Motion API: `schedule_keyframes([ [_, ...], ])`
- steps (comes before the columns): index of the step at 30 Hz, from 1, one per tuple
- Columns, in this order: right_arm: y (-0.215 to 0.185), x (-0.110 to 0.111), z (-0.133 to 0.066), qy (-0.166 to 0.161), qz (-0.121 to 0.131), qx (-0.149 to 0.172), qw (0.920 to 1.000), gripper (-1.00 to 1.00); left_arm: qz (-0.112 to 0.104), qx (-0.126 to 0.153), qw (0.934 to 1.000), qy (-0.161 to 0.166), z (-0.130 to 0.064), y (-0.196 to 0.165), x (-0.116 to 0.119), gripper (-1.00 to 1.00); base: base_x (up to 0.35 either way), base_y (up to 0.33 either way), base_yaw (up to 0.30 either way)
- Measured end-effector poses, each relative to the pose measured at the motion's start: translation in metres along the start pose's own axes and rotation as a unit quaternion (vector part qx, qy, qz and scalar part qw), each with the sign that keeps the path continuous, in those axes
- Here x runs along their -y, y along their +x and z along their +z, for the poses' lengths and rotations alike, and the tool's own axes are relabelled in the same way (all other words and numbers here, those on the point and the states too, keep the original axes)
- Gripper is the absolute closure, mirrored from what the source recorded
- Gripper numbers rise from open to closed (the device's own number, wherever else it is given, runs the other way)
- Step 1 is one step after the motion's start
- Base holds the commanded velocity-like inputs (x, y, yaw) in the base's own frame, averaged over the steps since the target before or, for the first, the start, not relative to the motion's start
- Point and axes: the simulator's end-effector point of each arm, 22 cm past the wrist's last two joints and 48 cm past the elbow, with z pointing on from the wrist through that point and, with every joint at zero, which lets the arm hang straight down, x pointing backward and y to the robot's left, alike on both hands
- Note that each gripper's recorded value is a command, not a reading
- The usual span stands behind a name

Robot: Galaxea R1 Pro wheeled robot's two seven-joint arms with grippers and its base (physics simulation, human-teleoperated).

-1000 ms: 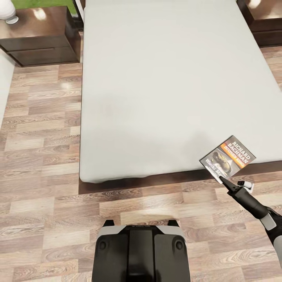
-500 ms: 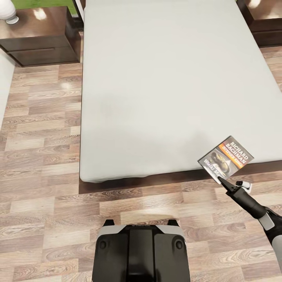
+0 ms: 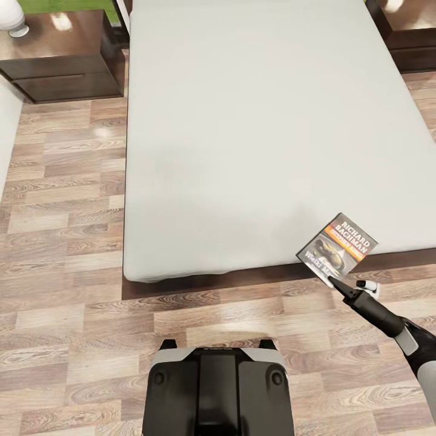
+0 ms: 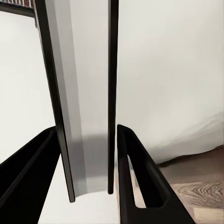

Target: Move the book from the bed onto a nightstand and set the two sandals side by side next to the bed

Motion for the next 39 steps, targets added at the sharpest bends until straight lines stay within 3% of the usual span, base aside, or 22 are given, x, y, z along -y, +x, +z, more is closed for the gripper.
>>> schedule_keyframes([
  [8, 0.011, -0.001, 0.006, -0.003, 0.004, -0.019, 0.9998, 1.00, 0.000, 0.001, 1.0000, 0.006, 0.000, 0.000, 0.003, -1.00, 0.000, 0.000, 0.000],
  [20, 0.026, -0.008, 0.020, -0.012, 0.045, -0.065, 0.9968, 1.00, -0.001, 0.001, 1.0000, 0.008, 0.000, -0.001, 0.005, -1.00, 0.000, 0.000, 0.000],
  [39, 0.031, -0.022, 0.039, -0.029, 0.096, -0.078, 0.9919, 1.00, -0.001, 0.003, 1.0000, 0.005, -0.001, -0.001, 0.005, -1.00, 0.000, 0.000, 0.000],
])
